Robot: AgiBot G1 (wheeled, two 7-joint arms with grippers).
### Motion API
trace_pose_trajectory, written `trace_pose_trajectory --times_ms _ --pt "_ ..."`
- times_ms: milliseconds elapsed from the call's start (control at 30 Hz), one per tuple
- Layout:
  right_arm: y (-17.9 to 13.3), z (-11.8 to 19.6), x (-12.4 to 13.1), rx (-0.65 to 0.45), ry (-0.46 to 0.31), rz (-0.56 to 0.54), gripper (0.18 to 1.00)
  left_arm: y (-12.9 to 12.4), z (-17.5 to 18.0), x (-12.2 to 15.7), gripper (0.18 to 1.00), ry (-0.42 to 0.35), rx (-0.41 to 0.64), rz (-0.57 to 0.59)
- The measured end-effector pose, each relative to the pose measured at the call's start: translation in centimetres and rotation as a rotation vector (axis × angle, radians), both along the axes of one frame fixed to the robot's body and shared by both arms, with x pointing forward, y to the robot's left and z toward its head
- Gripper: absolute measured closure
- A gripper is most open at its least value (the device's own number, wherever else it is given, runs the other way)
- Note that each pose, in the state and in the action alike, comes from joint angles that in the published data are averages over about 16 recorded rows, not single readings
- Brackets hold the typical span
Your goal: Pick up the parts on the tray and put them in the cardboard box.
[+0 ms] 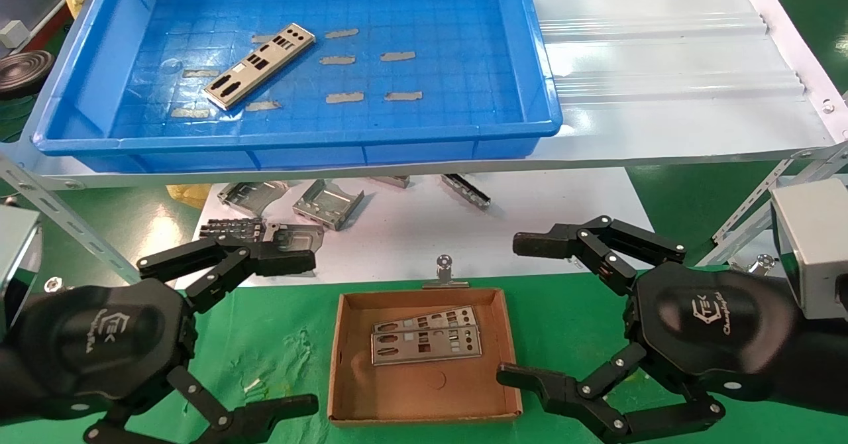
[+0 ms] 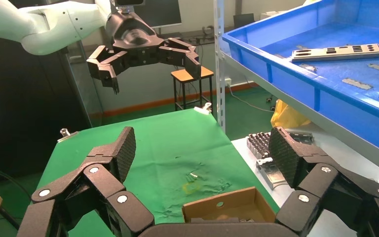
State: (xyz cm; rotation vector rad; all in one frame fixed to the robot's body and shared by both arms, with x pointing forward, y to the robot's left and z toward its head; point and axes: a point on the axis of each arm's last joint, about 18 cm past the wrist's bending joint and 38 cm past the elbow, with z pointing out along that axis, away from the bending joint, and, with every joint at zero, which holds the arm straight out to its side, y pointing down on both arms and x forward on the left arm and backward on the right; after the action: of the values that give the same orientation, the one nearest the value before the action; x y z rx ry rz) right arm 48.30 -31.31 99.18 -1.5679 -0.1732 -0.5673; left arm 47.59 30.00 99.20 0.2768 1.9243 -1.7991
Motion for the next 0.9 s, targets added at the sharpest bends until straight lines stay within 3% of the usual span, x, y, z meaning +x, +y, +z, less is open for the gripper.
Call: trace_pose_trajectory --times_ms 900 --pt "0.00 0.00 0.00 0.000 0.000 0.000 0.179 0.00 0.00 0.00 0.184 0.000 0.000 0.000"
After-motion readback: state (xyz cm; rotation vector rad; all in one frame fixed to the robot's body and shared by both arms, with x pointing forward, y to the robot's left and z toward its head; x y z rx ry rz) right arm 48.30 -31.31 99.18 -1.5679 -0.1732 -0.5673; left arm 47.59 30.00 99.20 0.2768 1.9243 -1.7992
